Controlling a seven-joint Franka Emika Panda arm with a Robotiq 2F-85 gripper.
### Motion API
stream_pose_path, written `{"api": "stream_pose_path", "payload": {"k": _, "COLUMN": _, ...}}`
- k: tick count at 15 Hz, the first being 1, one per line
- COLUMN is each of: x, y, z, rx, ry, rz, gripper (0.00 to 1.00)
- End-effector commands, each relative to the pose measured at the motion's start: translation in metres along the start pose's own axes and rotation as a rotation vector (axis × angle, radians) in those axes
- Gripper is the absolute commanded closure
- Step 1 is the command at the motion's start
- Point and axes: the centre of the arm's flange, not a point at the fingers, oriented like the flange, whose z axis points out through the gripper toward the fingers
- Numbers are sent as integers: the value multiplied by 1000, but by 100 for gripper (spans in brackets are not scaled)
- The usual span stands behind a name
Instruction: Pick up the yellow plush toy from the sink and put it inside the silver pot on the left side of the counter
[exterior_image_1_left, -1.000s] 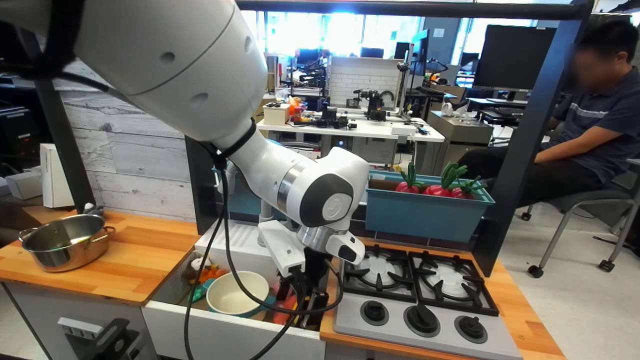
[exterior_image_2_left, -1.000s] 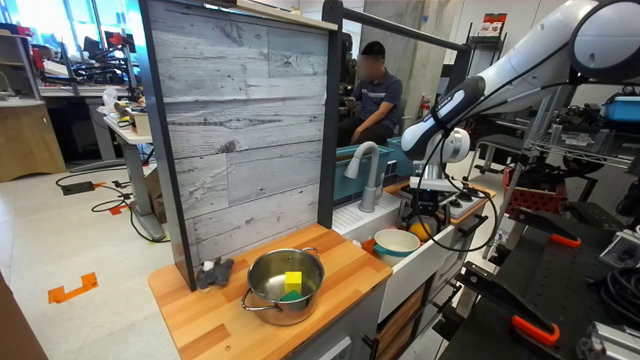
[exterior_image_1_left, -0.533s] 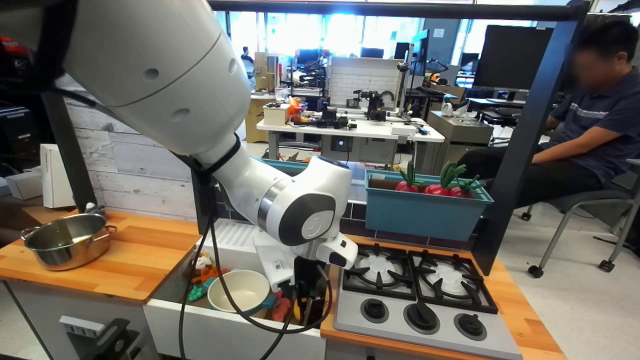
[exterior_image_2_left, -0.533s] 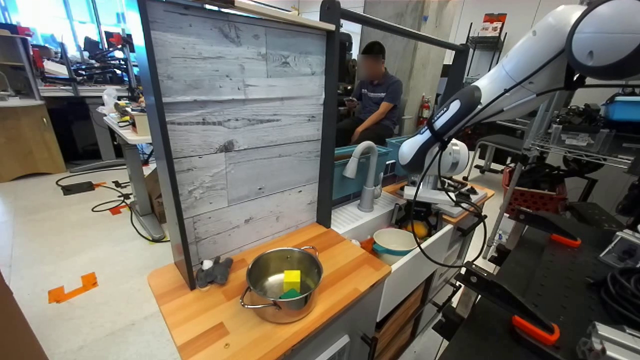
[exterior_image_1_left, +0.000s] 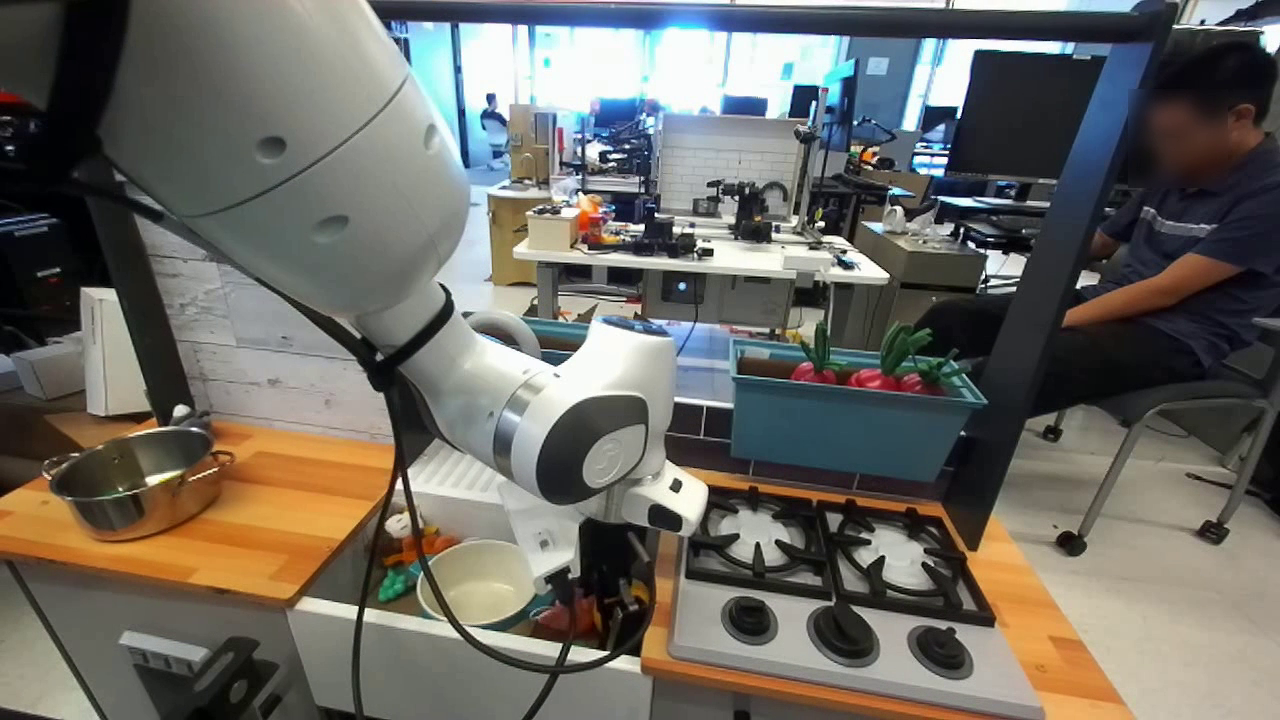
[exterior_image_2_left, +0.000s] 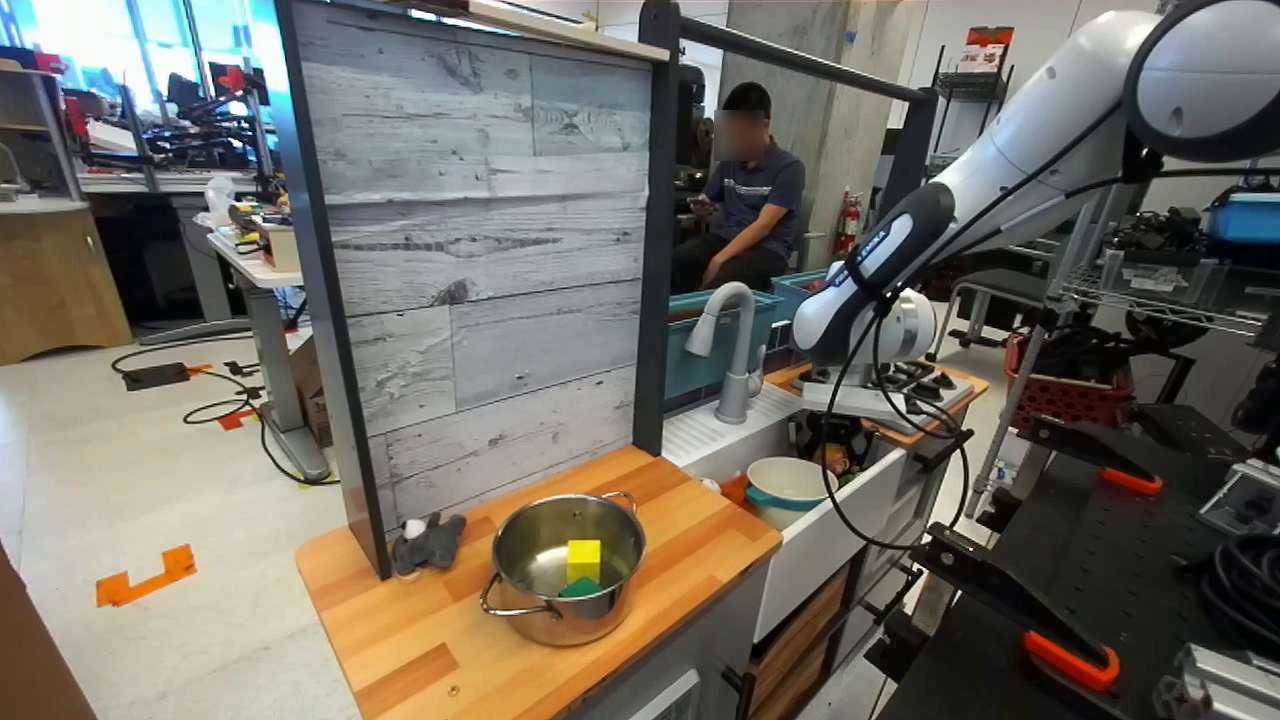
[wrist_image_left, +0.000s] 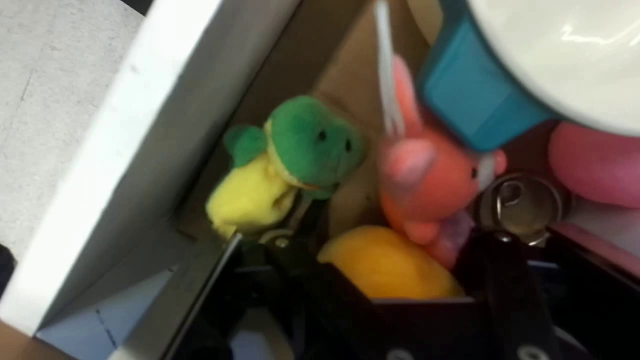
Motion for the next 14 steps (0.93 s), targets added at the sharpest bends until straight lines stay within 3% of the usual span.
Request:
{"api": "stream_pose_path", "payload": {"k": 1, "x": 15, "y": -4, "z": 13, "rx": 18, "ry": 138, "rz": -26, "gripper": 78}}
{"api": "stream_pose_path", "payload": {"k": 4, "x": 0, "y": 7, "z": 6, "rx": 25, "ry": 108, "rz": -117, "gripper": 100}}
{"api": "stream_pose_path", "payload": {"k": 11, "x": -27, "y": 24, "z": 0, "rx": 88, "ry": 169, "rz": -322, "gripper": 100}}
{"api": "stream_pose_path", "payload": {"k": 14, "x": -38, "y": 37, "z": -3, "rx": 97, "ry": 160, "rz": -472, "gripper": 100}}
